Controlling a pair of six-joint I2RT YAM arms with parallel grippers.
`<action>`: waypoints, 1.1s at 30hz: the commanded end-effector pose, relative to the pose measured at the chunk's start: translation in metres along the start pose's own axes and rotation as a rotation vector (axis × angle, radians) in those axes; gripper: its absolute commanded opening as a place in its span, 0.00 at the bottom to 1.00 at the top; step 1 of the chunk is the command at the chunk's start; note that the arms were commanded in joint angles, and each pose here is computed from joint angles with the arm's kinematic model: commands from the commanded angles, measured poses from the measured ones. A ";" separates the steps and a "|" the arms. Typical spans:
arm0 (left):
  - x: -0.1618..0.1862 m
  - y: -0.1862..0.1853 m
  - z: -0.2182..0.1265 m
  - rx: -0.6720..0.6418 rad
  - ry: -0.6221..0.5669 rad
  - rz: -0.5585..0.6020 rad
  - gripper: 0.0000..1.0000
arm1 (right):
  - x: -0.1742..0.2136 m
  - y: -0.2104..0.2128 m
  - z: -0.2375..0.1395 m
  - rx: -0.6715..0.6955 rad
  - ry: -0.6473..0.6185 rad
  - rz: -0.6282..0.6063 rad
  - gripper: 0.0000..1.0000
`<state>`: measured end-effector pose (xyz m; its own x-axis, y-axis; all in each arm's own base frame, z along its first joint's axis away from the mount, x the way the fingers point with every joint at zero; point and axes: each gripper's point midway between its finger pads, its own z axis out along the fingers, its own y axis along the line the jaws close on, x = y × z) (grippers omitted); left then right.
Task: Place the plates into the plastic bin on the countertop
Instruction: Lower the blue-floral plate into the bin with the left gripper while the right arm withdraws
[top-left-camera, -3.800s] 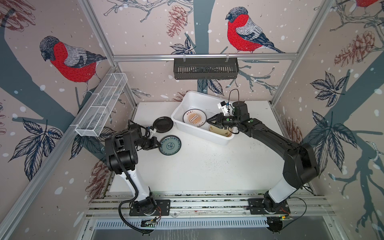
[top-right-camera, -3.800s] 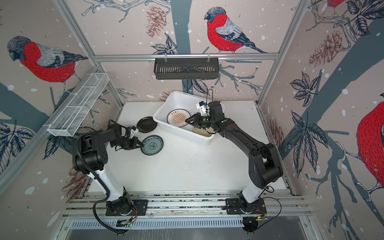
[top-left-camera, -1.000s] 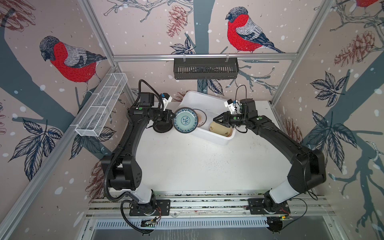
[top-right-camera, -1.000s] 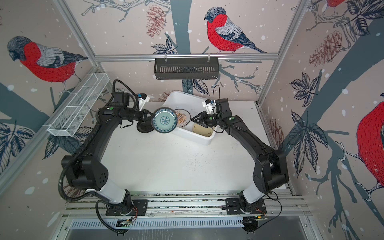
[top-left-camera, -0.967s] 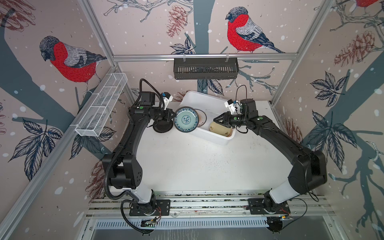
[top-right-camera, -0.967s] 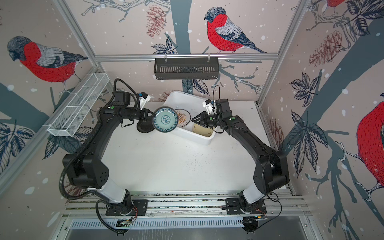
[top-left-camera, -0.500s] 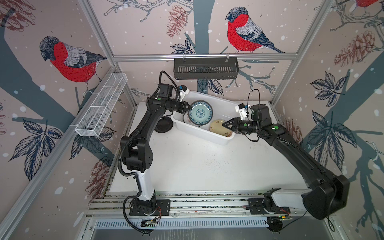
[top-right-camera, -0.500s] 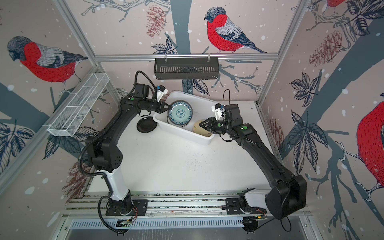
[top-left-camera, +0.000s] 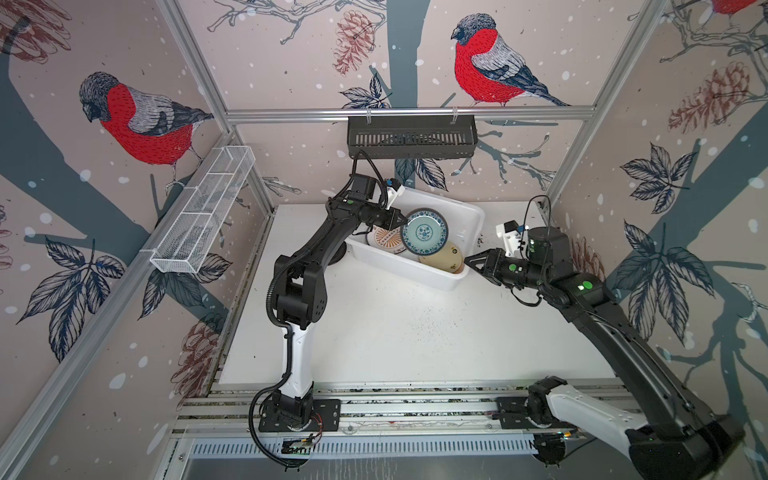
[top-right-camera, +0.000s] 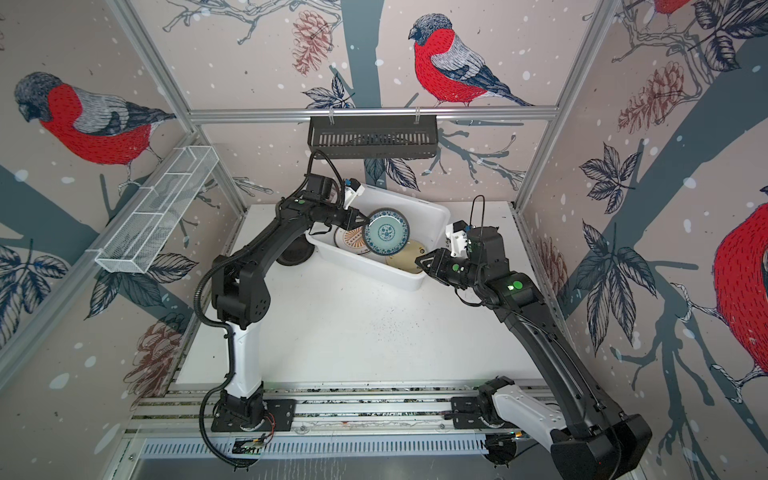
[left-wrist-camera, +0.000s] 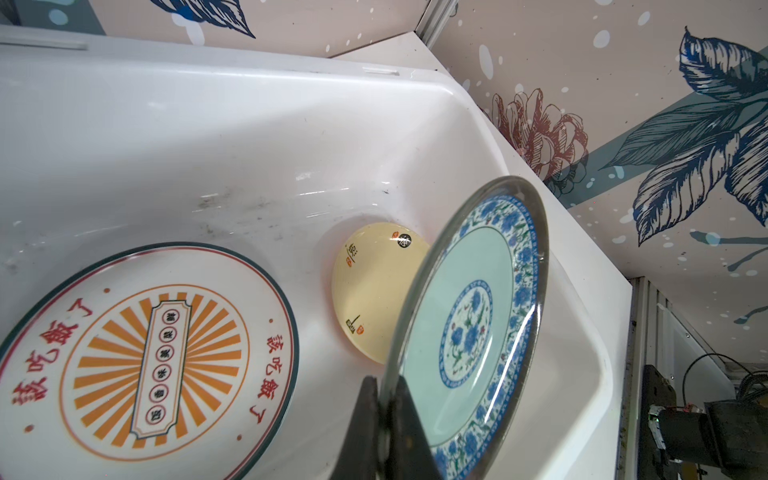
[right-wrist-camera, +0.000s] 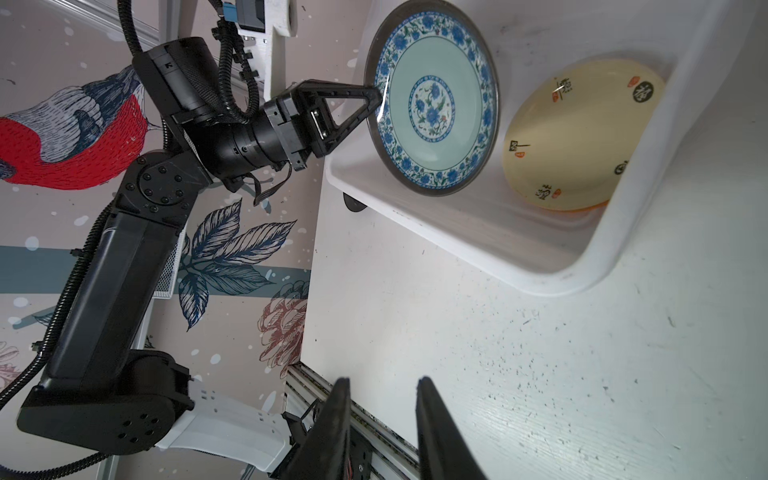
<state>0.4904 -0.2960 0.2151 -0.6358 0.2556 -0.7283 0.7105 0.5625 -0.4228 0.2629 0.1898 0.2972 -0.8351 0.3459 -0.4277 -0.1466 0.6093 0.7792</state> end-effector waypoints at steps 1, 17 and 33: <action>-0.012 -0.002 0.016 0.013 -0.037 0.022 0.00 | 0.001 -0.010 -0.006 0.043 -0.033 0.043 0.30; 0.014 0.017 0.076 -0.020 0.025 -0.002 0.00 | 0.013 -0.019 -0.028 0.064 -0.091 0.099 0.32; 0.044 0.031 0.108 -0.011 0.084 -0.036 0.00 | 0.008 -0.015 -0.032 0.071 -0.099 0.110 0.32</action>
<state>0.5117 -0.3461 0.1062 -0.7067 0.3098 -0.6360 0.6644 0.5997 -0.4461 0.2433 0.1638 0.2928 -0.7974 0.4644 -0.3854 -0.0263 0.6112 0.7910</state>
